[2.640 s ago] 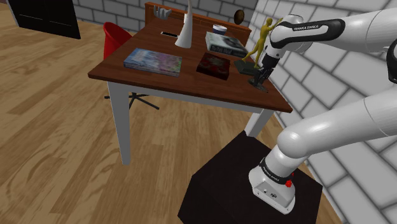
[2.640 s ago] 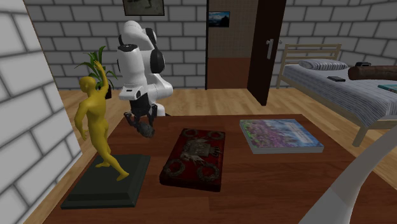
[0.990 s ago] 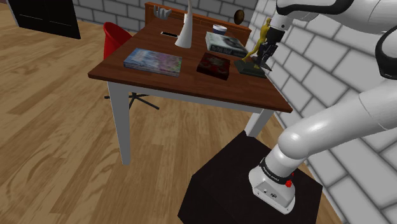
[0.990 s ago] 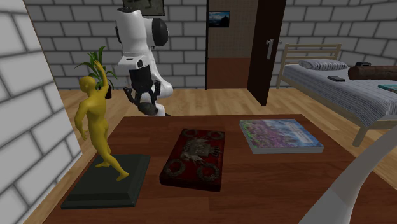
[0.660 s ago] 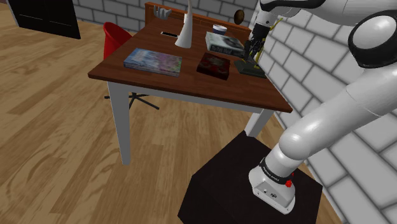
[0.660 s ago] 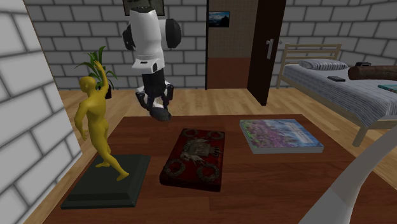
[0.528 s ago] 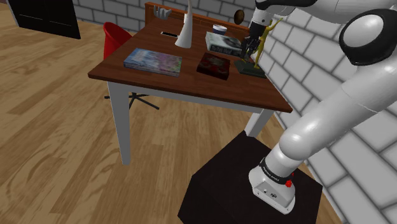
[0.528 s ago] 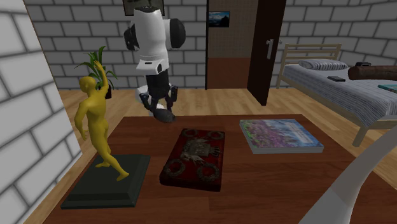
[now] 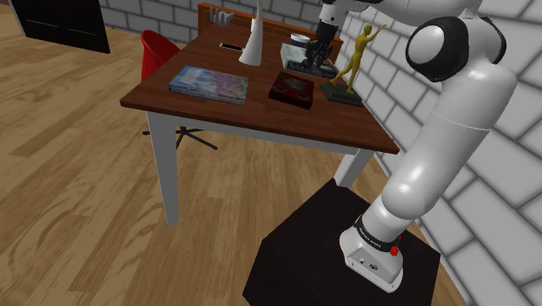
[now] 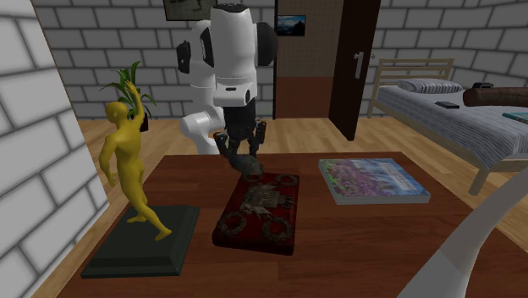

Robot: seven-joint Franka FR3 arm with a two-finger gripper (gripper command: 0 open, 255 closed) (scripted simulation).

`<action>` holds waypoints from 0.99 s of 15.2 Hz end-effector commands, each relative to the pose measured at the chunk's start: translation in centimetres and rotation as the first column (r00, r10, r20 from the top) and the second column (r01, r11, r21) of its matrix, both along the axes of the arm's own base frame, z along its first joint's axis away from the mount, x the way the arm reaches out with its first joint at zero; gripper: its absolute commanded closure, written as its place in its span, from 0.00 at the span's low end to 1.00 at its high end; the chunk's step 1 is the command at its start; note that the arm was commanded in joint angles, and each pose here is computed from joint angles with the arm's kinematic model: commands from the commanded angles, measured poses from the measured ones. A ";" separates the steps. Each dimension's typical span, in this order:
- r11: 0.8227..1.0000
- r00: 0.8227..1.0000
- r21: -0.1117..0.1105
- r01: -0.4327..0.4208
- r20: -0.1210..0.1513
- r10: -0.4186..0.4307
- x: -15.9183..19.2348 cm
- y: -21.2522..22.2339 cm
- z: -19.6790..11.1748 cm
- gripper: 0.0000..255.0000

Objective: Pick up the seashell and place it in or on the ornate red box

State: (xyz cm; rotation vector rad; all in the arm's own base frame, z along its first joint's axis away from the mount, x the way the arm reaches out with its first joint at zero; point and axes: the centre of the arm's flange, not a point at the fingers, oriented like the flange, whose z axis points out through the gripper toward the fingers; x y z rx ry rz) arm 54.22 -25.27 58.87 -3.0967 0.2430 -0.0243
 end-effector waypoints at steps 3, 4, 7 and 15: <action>1.000 1.000 0.000 -0.001 0.000 0.001 5.7 0.7 0.0 1.00; 1.000 1.000 0.000 -0.001 0.000 0.001 5.7 0.7 -0.6 1.00; 1.000 1.000 0.000 -0.001 0.000 0.001 5.7 0.7 -2.2 1.00; 1.000 1.000 0.000 -0.001 0.000 0.001 5.7 0.7 -6.4 1.00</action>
